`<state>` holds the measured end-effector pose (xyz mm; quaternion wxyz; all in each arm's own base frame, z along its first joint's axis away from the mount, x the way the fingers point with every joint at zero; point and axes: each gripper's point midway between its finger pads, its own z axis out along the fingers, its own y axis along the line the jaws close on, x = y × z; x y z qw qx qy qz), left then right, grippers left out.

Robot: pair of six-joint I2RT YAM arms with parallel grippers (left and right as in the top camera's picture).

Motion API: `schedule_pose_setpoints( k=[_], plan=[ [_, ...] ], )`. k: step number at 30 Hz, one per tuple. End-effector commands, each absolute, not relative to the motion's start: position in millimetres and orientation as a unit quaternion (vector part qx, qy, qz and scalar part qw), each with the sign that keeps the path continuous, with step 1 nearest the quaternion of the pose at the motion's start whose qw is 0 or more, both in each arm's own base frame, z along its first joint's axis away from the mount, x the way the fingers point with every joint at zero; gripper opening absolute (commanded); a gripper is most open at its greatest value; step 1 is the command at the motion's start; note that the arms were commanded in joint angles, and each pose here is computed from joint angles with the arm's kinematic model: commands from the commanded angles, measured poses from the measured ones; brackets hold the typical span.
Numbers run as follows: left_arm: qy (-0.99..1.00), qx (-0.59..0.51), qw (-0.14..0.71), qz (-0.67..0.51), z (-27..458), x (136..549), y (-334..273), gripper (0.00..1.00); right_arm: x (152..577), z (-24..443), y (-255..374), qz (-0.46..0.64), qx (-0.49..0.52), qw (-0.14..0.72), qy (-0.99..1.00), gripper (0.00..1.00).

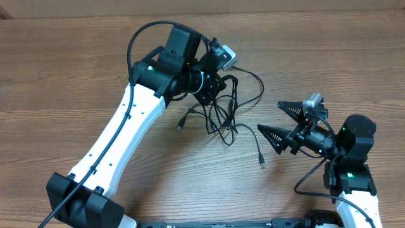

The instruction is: Untangle cables

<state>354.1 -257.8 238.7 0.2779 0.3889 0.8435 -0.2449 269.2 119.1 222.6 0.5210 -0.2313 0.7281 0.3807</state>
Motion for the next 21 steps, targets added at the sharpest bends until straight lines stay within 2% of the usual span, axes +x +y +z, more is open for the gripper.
schedule_pose_setpoints(
  k=[1, 7, 12, 17, 21],
  plan=[
    [0.847, 0.353, 0.346, -0.195, 282.8, 376.2, -230.0, 0.04, 269.4, 226.7, 118.8, 0.381, -0.233, 0.524, 0.725, 1.00],
    [0.898, 0.146, 0.415, -0.005, 323.3, 415.7, -115.9, 0.04, 275.3, 214.8, 117.7, 0.387, -0.221, 0.507, 0.738, 1.00],
    [0.894, 0.028, 0.439, 0.090, 350.0, 409.2, -32.7, 0.04, 279.8, 203.0, 117.3, 0.394, -0.210, 0.490, 0.748, 1.00],
    [0.872, -0.040, 0.472, 0.120, 382.2, 391.9, 21.0, 0.04, 282.7, 195.2, 116.9, 0.398, -0.203, 0.479, 0.755, 1.00],
    [0.859, -0.031, 0.499, 0.114, 401.2, 385.4, 23.2, 0.04, 283.3, 193.7, 116.8, 0.399, -0.202, 0.477, 0.757, 1.00]
  ],
)
